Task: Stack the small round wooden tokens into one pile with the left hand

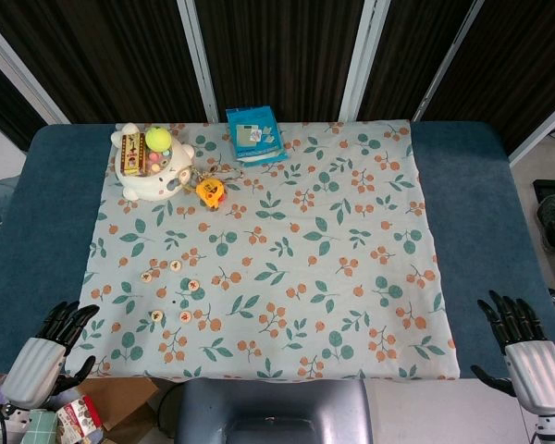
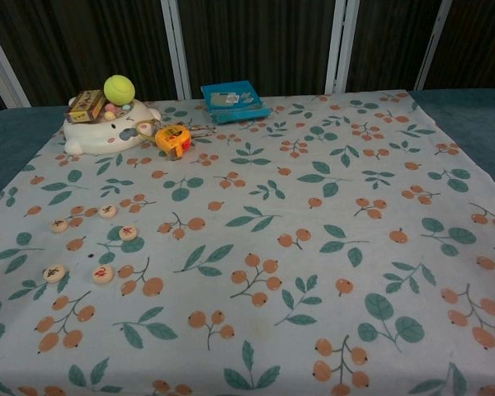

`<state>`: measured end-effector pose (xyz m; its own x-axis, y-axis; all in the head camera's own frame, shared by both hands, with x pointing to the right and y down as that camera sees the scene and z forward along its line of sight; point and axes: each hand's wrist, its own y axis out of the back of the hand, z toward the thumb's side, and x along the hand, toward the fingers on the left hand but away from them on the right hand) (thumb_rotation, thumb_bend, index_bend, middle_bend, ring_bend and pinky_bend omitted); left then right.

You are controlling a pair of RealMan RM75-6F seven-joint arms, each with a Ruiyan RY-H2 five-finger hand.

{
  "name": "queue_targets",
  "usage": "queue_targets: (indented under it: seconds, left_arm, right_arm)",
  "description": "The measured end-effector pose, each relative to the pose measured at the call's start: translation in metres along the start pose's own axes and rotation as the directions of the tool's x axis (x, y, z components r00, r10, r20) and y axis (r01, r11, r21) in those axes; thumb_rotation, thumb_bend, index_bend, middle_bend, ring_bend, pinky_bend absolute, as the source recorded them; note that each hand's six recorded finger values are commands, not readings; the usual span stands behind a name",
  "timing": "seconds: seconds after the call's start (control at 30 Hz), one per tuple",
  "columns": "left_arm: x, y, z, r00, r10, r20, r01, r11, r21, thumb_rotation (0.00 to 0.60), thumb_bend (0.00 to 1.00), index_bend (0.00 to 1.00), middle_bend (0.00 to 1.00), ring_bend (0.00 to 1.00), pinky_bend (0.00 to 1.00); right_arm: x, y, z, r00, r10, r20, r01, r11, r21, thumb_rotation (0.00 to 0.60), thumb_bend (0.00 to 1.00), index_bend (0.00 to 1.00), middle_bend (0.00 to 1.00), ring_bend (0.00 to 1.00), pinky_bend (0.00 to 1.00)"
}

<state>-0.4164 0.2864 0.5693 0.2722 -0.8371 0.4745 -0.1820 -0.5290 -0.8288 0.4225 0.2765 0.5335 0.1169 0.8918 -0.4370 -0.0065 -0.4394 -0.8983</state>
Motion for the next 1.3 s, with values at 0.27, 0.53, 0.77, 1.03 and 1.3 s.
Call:
queue_targets:
  seconds: [0.27,0.53,0.77,1.03,1.3]
  left_arm:
    - [0.009,-0.009,0.001,1.000,0.006,-0.022,-0.006,1.000,-0.028,0.600,0.43,0.11,0.65,0.67,0.88]
    - [0.042,-0.054,0.008,0.997,-0.001,-0.071,-0.010,0.988,-0.155,0.600,0.43,0.29,1.00,1.00,1.00]
    - [0.071,-0.099,0.008,0.987,-0.107,-0.123,0.086,0.983,-0.164,0.600,0.43,0.29,1.00,1.00,1.00]
    - [0.091,-0.123,0.009,0.980,-0.120,-0.158,0.095,0.983,-0.155,0.600,0.43,0.31,1.00,1.00,1.00]
    - [0.102,-0.132,0.010,0.979,-0.113,-0.170,0.088,0.985,-0.152,0.600,0.43,0.35,1.00,1.00,1.00]
  right_arm:
    - [-0.001,-0.002,0.003,1.000,0.006,-0.009,-0.006,1.000,-0.003,0.600,0.20,0.00,0.00,0.00,0.03]
    - [-0.003,-0.003,0.003,1.000,0.012,-0.001,-0.012,1.000,0.002,0.600,0.20,0.00,0.00,0.00,0.03]
    - [-0.004,-0.005,0.003,1.000,0.016,0.000,-0.016,1.000,0.005,0.600,0.20,0.00,0.00,0.00,0.03]
    - [-0.004,-0.004,0.003,1.000,0.016,0.002,-0.016,1.000,-0.001,0.600,0.20,0.00,0.00,0.00,0.03]
    - [-0.004,-0.003,0.002,1.000,0.014,0.002,-0.014,1.000,-0.006,0.600,0.20,0.00,0.00,0.00,0.03]
